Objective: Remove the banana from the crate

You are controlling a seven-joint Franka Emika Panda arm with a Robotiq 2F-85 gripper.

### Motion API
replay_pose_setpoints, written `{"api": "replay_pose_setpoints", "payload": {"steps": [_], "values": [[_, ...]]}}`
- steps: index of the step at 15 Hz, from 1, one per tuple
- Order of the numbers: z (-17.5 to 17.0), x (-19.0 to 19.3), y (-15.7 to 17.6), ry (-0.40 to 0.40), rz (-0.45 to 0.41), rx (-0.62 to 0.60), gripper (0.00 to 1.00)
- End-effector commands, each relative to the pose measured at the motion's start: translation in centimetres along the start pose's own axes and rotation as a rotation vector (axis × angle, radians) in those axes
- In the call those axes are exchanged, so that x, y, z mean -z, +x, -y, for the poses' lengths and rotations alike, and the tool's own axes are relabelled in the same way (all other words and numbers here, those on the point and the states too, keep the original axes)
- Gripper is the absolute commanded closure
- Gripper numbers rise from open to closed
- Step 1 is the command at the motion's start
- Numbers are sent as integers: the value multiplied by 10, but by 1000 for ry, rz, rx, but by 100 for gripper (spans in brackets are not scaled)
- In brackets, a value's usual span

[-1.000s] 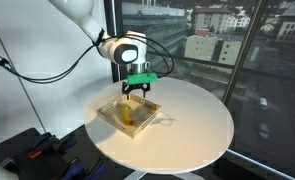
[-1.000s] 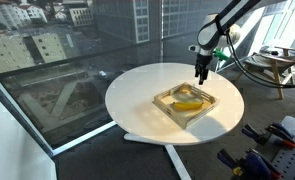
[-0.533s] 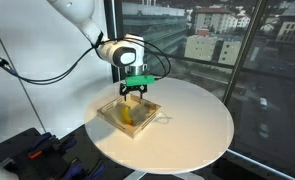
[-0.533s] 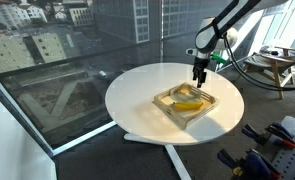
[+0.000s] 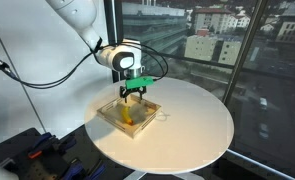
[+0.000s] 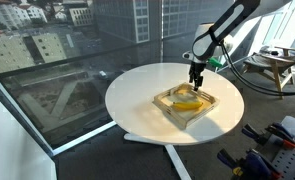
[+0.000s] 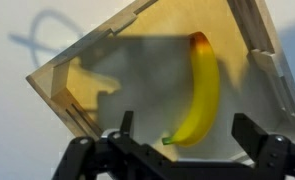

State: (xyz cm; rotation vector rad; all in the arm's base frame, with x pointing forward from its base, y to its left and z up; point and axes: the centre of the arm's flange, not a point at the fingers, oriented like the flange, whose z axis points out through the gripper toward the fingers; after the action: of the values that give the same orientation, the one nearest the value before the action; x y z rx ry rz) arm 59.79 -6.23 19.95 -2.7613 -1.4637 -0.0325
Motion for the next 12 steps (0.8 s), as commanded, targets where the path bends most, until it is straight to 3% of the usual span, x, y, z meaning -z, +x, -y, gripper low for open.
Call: {"api": "replay_pose_setpoints", "payload": {"steps": [1, 12], "values": [[-8, -8, 9, -28, 4, 1, 0], [1, -25, 15, 0, 23, 22, 0]]}}
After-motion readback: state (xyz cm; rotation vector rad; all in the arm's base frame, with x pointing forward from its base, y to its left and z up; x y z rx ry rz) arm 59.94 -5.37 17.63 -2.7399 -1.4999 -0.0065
